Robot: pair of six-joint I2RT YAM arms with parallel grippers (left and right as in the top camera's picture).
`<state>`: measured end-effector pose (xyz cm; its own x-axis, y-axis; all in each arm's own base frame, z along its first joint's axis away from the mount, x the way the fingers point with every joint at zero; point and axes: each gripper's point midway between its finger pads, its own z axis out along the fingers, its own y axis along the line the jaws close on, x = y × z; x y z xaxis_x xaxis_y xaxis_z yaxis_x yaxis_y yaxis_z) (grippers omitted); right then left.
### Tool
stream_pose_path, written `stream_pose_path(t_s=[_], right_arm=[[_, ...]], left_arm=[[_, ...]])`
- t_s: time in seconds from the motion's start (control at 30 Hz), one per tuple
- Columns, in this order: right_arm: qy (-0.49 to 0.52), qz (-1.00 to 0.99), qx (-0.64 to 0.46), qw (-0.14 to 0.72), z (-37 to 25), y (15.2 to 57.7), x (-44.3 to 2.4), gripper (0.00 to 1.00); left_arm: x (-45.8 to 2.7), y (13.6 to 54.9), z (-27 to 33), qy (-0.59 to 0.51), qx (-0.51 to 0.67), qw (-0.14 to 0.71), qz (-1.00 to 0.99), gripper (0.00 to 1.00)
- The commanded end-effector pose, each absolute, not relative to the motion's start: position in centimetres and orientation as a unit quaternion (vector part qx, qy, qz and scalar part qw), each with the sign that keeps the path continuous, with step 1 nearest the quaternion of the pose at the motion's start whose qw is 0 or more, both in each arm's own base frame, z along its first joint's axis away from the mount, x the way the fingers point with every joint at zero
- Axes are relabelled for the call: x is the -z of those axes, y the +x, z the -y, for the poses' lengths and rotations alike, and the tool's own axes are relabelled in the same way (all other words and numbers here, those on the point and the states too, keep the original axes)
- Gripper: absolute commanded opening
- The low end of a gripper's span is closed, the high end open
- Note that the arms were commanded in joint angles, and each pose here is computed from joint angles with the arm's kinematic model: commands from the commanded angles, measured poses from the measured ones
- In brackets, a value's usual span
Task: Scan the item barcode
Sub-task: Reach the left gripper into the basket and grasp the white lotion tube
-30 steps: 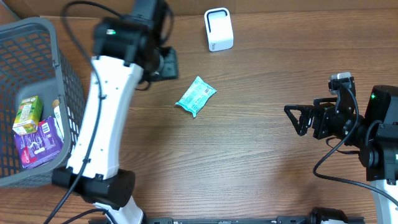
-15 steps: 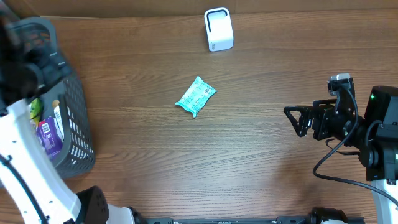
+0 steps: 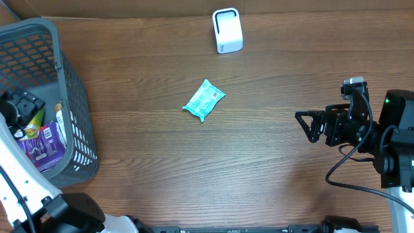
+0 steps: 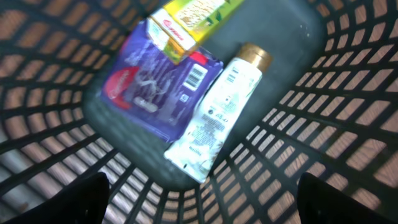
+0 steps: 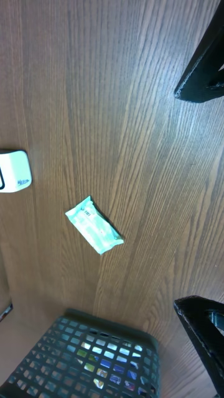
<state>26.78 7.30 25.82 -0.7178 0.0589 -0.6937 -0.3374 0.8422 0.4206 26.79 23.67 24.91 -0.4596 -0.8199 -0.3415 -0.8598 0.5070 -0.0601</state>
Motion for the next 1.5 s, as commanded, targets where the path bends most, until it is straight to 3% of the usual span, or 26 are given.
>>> stream_pose_path(t_s=[0.0,0.27,0.6,1.13,1.47], right_arm=[[-0.088,-0.881,-0.268,0.379,-7.4,26.9,-26.8,1.0],[-0.088,-0.881,-0.268,0.379,-7.4,26.9,-26.8,1.0],[-0.088,-0.881,-0.268,0.379,-7.4,26.9,-26.8,1.0],[-0.087,-0.881,-0.268,0.379,-7.4,26.9,-26.7,1.0],[-0.087,-0.882,-0.269,0.377,-7.5,26.8,-26.7,1.0]], left_arm=[[-22.7,27.3,-23.3,-0.471,-0.046,0.151,-0.868,0.88],[-17.0,27.7,-23.4,-0.46,-0.038,0.134,-0.877,0.83],[-11.5,29.8,-22.7,-0.417,-0.005,0.167,-0.893,0.85],[-7.7,31.5,-21.8,-0.385,0.018,0.175,-0.906,0.84],[-2.0,30.5,-21.1,-0.394,0.038,0.096,-0.913,0.71]])
